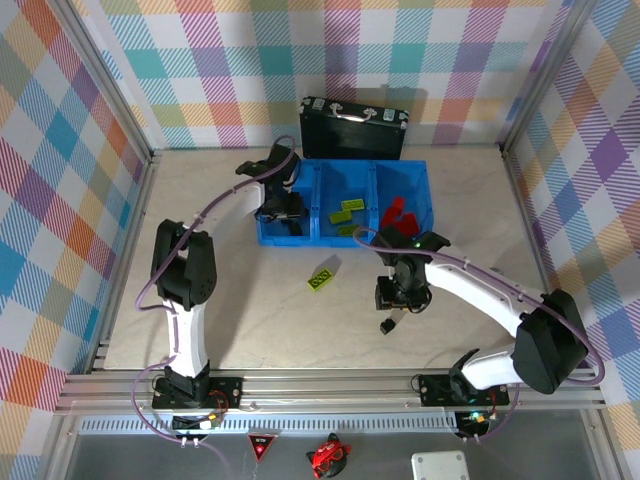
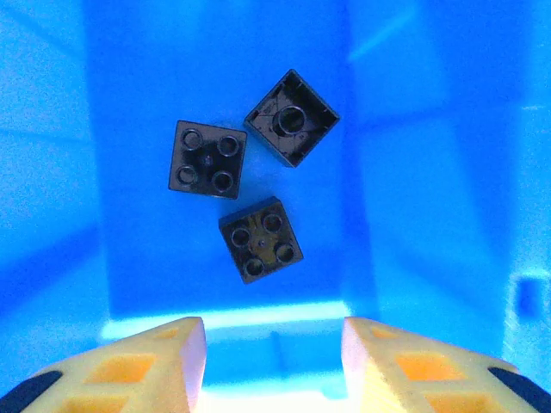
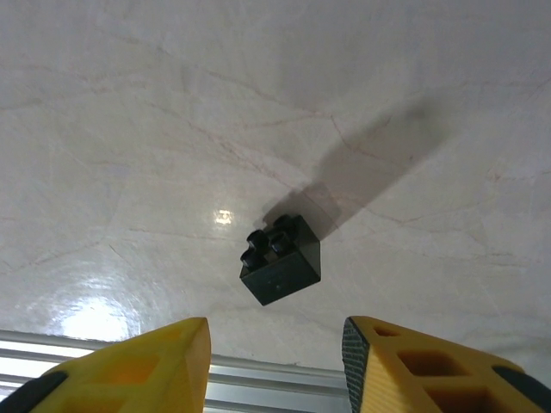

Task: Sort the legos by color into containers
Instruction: Place the lego in the container, then pick up the lego from the bottom-center of the table.

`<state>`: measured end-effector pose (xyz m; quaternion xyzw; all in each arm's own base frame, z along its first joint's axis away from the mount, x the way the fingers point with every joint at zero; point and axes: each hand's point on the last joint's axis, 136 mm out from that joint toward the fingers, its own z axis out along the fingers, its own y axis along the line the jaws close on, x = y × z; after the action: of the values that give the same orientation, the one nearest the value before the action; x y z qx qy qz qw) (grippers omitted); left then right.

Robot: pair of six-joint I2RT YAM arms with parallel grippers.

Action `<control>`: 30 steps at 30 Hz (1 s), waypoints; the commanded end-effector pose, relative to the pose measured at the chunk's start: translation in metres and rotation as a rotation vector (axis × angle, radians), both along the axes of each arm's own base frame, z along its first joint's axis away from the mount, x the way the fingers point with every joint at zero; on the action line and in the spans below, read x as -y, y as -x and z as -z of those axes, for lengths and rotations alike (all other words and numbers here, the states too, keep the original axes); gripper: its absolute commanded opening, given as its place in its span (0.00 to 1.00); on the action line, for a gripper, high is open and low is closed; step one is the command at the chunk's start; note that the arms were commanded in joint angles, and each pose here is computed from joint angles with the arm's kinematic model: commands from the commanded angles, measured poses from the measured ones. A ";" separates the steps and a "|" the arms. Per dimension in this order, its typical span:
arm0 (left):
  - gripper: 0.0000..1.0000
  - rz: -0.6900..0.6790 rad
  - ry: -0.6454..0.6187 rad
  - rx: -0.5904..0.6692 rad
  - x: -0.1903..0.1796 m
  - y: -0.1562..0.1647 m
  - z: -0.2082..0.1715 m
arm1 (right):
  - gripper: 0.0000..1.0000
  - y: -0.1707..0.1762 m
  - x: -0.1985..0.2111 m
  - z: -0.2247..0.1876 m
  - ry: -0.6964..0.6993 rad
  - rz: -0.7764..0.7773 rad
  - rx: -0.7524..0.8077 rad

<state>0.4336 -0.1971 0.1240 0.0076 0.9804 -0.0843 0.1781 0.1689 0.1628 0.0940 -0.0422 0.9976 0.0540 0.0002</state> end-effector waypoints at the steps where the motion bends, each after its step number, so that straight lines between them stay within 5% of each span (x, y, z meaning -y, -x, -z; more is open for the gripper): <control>1: 0.46 0.017 0.004 0.008 -0.009 0.012 -0.016 | 0.48 0.010 0.000 0.007 0.023 -0.007 -0.022; 30: 0.46 0.027 -0.009 0.018 -0.022 0.037 -0.024 | 0.52 0.028 0.002 0.067 0.152 -0.016 -0.099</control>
<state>0.4025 -0.1827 0.1383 0.0180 0.9799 -0.0820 0.1810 0.1434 0.1646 0.0321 -0.0658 0.9965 -0.0095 -0.0505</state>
